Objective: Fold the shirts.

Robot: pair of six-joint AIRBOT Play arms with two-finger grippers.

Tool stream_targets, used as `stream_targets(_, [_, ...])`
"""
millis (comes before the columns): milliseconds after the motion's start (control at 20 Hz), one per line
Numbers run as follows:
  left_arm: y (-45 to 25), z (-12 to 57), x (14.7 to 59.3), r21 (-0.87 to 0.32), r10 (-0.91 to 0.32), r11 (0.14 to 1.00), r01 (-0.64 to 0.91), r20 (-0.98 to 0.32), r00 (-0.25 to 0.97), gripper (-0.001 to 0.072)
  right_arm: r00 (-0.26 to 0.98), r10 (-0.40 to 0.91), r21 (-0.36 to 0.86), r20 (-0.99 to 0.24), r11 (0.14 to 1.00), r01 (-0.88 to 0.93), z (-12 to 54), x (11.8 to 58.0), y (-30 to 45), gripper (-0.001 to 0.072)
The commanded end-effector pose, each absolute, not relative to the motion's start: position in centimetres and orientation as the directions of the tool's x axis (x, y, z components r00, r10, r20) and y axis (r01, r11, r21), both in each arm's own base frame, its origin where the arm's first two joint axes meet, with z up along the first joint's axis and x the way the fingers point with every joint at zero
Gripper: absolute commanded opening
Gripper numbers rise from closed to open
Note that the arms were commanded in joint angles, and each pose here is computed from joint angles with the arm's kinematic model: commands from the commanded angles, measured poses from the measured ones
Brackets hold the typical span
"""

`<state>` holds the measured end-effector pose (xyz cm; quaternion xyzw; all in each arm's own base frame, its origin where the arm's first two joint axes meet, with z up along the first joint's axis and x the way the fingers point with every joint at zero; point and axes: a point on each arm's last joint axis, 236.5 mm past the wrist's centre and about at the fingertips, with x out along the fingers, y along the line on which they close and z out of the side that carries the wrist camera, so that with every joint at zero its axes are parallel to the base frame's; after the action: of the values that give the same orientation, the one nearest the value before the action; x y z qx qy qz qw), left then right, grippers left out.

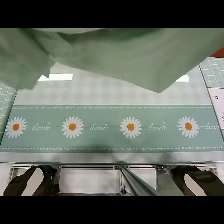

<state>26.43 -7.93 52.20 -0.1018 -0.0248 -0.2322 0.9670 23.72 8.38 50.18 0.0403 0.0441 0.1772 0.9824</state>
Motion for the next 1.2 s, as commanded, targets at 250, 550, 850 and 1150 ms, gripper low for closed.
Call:
stream_targets(250, [-7.5,47.6,17.2,-0.043,-0.263,0.965,0.260,-0.076,0.962,0.0025,0.981,0.073,0.033,-0.177,0.997,-0.068,47.5,17.5,1.6,0.0024])
stream_targets(550, [-7.5,31.7,22.8,-0.250,-0.348,0.935,0.252,-0.513,0.785,0.0025,0.870,0.040,0.032,-0.491,0.999,-0.028,36.4,24.0,1.0,0.0022])
stream_targets(850, [-7.5,13.0,33.6,-0.524,-0.453,0.850,0.049,-0.682,0.573,0.0025,0.676,0.036,0.037,-0.736,0.999,-0.013,19.8,38.1,1.4,0.0021])
stream_targets(1150, [-9.6,2.3,45.3,-0.703,-0.564,0.704,-0.105,-0.642,0.519,0.0026,0.641,0.188,0.310,-0.744,0.947,0.081,9.3,52.2,1.6,0.0024])
